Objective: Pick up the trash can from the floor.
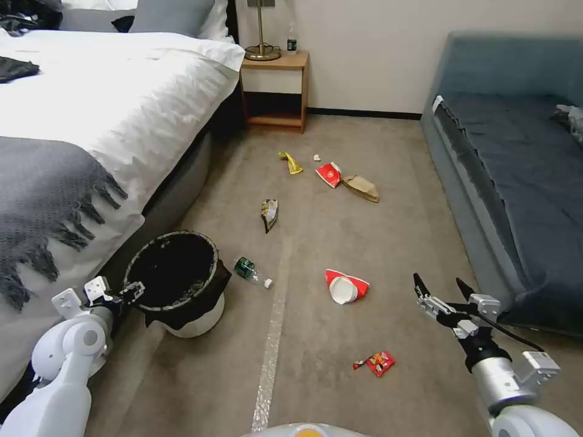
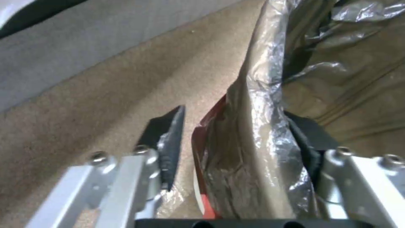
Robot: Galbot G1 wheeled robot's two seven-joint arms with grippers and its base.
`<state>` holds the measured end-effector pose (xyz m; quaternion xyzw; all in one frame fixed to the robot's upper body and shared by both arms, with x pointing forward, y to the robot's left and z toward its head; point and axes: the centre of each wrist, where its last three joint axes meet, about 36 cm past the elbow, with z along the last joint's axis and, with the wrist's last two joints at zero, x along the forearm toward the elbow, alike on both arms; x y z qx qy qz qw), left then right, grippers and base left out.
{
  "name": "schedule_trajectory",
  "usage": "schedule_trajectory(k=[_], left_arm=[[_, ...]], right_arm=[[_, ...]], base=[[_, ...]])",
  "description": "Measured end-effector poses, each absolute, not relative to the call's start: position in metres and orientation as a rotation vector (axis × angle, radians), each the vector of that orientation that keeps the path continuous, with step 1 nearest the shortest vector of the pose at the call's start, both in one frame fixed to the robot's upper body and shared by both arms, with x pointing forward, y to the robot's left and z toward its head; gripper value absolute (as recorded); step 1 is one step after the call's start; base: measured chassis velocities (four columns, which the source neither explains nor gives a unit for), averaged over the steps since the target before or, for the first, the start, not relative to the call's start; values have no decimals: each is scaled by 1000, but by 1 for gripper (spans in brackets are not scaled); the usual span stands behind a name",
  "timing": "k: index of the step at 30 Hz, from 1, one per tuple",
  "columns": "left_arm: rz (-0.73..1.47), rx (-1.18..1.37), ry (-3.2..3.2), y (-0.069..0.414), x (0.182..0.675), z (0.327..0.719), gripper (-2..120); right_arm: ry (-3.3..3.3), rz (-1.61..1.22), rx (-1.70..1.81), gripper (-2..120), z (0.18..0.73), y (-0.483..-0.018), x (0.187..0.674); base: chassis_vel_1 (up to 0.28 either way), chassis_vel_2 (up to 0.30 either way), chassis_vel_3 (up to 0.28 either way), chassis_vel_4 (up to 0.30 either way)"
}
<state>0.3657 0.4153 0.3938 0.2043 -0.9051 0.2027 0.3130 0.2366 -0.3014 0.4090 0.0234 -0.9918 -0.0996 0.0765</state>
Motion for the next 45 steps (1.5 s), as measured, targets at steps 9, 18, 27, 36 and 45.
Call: schedule_trajectory(k=[9, 18, 27, 36, 45], left_arm=[[539, 541, -2382, 414, 363, 389, 19], [545, 536, -2384, 411, 360, 388, 3], [522, 520, -2426, 410, 351, 401, 3], [505, 427, -2535, 397, 340, 445, 3], [570, 293, -2627, 374, 324, 499, 3]], right_arm=[[-2982, -292, 84, 100, 415, -302, 234], [-2987, -292, 84, 100, 417, -302, 233], [-2990, -292, 92, 100, 418, -300, 231], [-2995, -298, 93, 100, 418, -299, 232], [-3004, -296, 92, 100, 419, -299, 234]], base=[[0, 0, 0, 0], [0, 0, 0, 0], [0, 0, 0, 0], [0, 0, 0, 0], [0, 0, 0, 0]])
